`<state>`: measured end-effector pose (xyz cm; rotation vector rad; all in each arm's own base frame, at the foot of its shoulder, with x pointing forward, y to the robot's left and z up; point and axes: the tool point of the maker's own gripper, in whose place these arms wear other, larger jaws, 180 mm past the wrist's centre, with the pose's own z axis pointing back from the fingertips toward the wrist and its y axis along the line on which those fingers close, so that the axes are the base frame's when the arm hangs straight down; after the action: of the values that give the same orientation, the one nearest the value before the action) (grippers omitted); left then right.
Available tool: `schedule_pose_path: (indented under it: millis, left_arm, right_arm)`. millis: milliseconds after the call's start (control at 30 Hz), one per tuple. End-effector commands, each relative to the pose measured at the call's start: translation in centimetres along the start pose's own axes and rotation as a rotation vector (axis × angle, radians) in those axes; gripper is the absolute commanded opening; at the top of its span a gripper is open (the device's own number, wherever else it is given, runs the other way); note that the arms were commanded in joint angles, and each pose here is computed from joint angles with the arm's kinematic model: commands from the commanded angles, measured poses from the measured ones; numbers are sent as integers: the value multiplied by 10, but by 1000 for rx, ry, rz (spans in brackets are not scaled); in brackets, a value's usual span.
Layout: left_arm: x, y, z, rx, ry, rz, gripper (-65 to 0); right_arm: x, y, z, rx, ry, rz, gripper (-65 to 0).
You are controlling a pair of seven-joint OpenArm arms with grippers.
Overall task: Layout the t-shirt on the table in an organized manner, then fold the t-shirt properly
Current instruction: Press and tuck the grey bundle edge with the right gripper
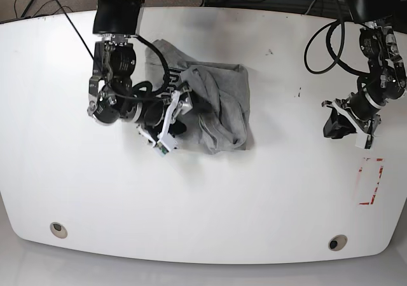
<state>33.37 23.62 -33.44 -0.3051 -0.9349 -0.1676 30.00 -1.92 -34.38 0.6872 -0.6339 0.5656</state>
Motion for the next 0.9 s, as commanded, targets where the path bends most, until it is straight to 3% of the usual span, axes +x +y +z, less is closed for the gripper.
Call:
schedule_pose_path:
  millis: [0,400,867]
  left_arm:
    - [18,3,4,1,-51,-20,-529]
    - [18,3,4,2,-52,-20,-529]
    - [19,3,5,2,-55,-24,-529]
  right_arm:
    - [14,5,8,8,-60,33,-113]
    - [-15,26,-2,53,-29,-23,-113]
    - [26,95,-46,240,-91,5,-113]
